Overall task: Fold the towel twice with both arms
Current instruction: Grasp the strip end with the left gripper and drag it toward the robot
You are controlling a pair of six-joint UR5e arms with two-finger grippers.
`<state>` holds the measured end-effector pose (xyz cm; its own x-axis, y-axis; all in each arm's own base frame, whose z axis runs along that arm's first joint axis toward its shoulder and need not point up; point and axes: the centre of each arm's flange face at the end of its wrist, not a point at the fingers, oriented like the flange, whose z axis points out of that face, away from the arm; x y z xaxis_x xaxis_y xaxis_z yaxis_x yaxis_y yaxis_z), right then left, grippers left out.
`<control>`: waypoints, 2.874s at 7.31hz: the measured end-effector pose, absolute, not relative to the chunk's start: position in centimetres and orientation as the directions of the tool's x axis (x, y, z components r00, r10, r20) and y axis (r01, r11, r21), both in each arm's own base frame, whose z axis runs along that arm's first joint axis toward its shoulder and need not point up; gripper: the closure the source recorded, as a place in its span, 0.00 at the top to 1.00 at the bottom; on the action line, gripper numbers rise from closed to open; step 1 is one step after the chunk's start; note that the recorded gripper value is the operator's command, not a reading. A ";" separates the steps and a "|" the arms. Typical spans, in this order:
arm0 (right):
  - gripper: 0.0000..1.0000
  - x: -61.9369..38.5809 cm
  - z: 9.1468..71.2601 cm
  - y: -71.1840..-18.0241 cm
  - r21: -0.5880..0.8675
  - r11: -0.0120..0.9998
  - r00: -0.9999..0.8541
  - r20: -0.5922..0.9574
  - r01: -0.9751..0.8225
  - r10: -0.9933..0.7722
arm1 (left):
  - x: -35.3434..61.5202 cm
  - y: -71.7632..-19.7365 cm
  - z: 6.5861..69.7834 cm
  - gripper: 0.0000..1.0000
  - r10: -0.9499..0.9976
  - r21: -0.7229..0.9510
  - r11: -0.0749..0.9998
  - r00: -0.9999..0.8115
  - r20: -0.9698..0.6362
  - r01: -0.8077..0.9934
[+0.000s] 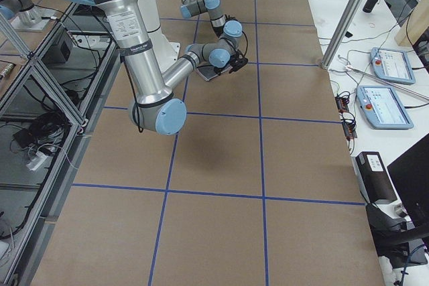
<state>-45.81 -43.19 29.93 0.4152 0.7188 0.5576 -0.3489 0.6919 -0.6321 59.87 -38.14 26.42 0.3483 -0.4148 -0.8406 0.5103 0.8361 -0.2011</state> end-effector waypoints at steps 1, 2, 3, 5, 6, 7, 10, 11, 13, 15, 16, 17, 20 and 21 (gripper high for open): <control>1.00 -45.8 29.9 -43.2 -0.632 0.692 0.415 0.558 -0.349 0.719 | 59.9 -38.1 26.4 0.07 -0.411 -0.197 0.838 0.351 -0.841 0.509; 1.00 -45.8 30.0 -43.2 -0.633 0.691 0.415 0.557 -0.350 0.720 | 60.0 -38.2 26.3 0.00 -0.409 -0.196 0.839 0.351 -0.842 0.508; 1.00 -45.8 30.0 -43.2 -0.633 0.691 0.414 0.556 -0.350 0.720 | 60.0 -38.2 26.1 0.00 -0.408 -0.196 0.839 0.349 -0.844 0.507; 1.00 -45.8 30.0 -43.2 -0.632 0.691 0.415 0.557 -0.350 0.720 | 59.8 -38.6 25.7 0.00 -0.407 -0.196 0.837 0.343 -0.847 0.511; 1.00 -45.8 30.0 -43.2 -0.632 0.691 0.415 0.557 -0.350 0.720 | 59.7 -38.8 25.6 0.00 -0.407 -0.196 0.836 0.341 -0.847 0.513; 1.00 -45.8 30.0 -43.2 -0.632 0.691 0.415 0.557 -0.350 0.720 | 59.6 -39.0 25.5 0.00 -0.408 -0.195 0.834 0.339 -0.848 0.516; 1.00 -45.7 30.1 -43.3 -0.632 0.690 0.414 0.556 -0.351 0.720 | 58.8 -41.5 24.2 0.00 -0.392 -0.172 0.827 0.329 -0.859 0.535; 1.00 -45.6 30.1 -43.3 -0.631 0.691 0.413 0.557 -0.353 0.720 | 59.2 -43.1 23.2 0.00 -0.391 -0.167 0.821 0.324 -0.861 0.546; 1.00 -44.8 30.2 -44.3 -0.616 0.690 0.395 0.566 -0.381 0.724 | 60.6 -46.1 22.1 0.00 -0.396 -0.167 0.806 0.308 -0.865 0.567; 1.00 -43.9 30.5 -45.3 -0.597 0.689 0.378 0.576 -0.412 0.725 | 62.1 -49.3 21.4 0.00 -0.395 -0.161 0.794 0.297 -0.869 0.586; 1.00 -43.8 30.5 -45.5 -0.592 0.688 0.374 0.578 -0.419 0.725 | 62.6 -50.7 20.9 0.00 -0.392 -0.154 0.790 0.295 -0.871 0.594; 1.00 -43.7 30.5 -45.6 -0.589 0.688 0.372 0.579 -0.424 0.725 | 62.9 -51.8 20.9 0.01 -0.390 -0.152 0.786 0.290 -0.874 0.599; 1.00 -43.7 30.5 -45.7 -0.586 0.688 0.369 0.581 -0.428 0.725 | 63.3 -52.8 20.9 1.00 -0.368 -0.138 0.791 0.284 -0.885 0.596; 1.00 -43.8 30.4 -45.6 -0.583 0.689 0.368 0.583 -0.431 0.724 | 62.9 -53.0 20.1 1.00 -0.342 -0.116 0.801 0.290 -0.894 0.587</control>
<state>-43.85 -45.64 30.43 0.3683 0.7238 0.5835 -0.4310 0.6890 -0.5827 62.90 -53.03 20.14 0.2901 -0.3421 -0.8937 0.5869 0.8013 -0.1162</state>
